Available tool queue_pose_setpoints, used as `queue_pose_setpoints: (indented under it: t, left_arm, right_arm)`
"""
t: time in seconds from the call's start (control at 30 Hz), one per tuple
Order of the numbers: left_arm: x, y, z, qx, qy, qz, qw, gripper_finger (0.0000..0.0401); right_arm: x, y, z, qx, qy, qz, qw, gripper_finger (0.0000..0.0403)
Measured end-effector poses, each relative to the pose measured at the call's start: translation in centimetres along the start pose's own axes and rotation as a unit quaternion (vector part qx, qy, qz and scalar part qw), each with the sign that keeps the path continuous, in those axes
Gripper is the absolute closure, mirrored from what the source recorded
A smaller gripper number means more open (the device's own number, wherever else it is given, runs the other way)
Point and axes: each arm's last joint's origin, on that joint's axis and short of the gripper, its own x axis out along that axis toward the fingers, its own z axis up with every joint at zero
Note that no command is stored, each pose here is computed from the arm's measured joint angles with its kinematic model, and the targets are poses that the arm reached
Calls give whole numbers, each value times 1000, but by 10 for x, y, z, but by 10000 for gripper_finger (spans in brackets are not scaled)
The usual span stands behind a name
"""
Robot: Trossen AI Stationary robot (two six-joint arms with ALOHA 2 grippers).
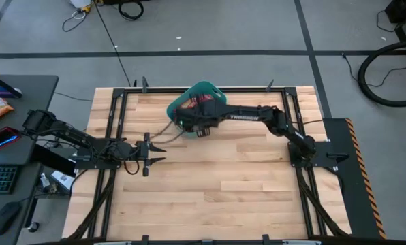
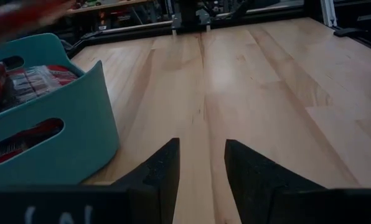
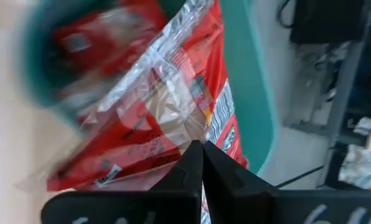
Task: Sort popcorn bags into baskets
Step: Put the popcorn bag into the blue bin, then return to Home Position
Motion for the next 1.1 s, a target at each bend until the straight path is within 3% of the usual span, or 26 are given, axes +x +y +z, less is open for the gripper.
queue_pose_setpoints:
  t: [0.17, 0.37, 0.57, 0.77, 1.0, 1.1]
  left_arm:
    - [0, 0, 0, 2, 0, 0, 1000, 269]
    - [0, 0, 0, -1, 0, 0, 1000, 269]
    - [0, 0, -1, -4, 4, 0, 1000, 269]
    - [0, 0, -2, 3, 8, 0, 1000, 269]
    - [0, 0, -2, 4, 11, 0, 1000, 269]
    - [-1, 0, -1, -6, 6, 0, 1000, 269]
  right_arm:
    - [23, -34, -2, -7, -40, 1, 999, 395]
    - [51, -68, -13, 49, -113, 102, 987, 388]
    - [64, -83, -26, 100, -103, 120, 982, 351]
    - [60, -78, -27, 153, -54, 85, 983, 309]
    - [42, -45, -34, 179, 54, 126, 974, 302]
    - [33, -37, -32, 180, 61, 122, 974, 302]
